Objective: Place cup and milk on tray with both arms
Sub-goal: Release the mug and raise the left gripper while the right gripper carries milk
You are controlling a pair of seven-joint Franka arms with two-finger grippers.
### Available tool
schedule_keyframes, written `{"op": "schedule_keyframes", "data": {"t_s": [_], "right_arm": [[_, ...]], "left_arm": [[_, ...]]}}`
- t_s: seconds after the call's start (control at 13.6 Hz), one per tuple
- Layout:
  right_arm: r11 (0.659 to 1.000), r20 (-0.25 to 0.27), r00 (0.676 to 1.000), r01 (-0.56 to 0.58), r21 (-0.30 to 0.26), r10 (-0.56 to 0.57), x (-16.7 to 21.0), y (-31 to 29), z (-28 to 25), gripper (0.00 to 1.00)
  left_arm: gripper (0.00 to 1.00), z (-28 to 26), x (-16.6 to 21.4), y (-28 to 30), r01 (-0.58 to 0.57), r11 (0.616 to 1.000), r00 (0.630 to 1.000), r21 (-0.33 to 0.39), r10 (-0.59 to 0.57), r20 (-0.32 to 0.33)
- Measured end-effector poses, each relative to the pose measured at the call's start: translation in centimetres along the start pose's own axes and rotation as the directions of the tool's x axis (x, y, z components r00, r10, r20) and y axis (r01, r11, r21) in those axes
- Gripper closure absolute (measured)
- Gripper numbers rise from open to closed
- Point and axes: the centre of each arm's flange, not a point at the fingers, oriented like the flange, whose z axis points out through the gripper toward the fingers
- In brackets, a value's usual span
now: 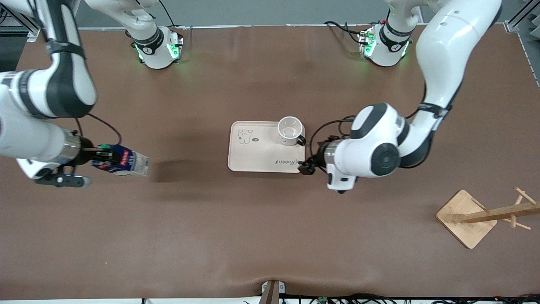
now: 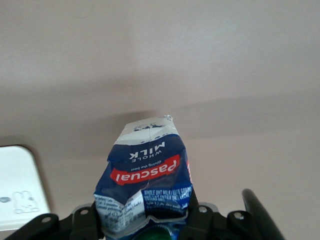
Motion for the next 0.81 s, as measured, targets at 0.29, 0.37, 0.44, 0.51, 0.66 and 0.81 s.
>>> {"op": "schedule_keyframes", "data": {"t_s": [0.29,0.37,0.44,0.51,0.66,0.81], "right_arm": [[0.998,0.068,0.998,-0.013,0.055,0.009,-4.0,-10.5,1.0,0.41],[0.998,0.077,0.997,-0.006,0.058,0.002,-5.0,-12.7,1.3,0.41],[0.999,0.084,0.996,-0.012,0.052,0.008,-6.0,-14.8,1.8,0.41],[0.999,0.087,0.996,-0.026,0.048,0.022,-6.9,-17.0,2.5,0.41],[0.998,0.075,0.996,-0.048,0.045,0.045,-8.5,-21.3,4.3,0.41],[0.997,0.067,0.996,-0.055,0.053,0.051,-9.7,-24.8,6.4,0.41]], "left_arm": [[0.0,-8.3,4.1,-3.3,-0.109,0.992,0.987,-0.064,0.101,-0.122],[0.0,-10.3,5.5,-4.6,-0.133,0.989,0.979,-0.062,0.122,-0.163],[0.0,-12.0,6.8,-5.8,-0.151,0.987,0.969,-0.054,0.137,-0.205],[0.0,-13.5,7.8,-6.8,-0.173,0.984,0.956,-0.042,0.157,-0.25],[0.0,-16.0,8.6,-8.4,-0.23,0.973,0.924,-0.003,0.217,-0.315],[0.0,-18.5,8.8,-10.3,-0.278,0.96,0.9,0.04,0.275,-0.338]]}}
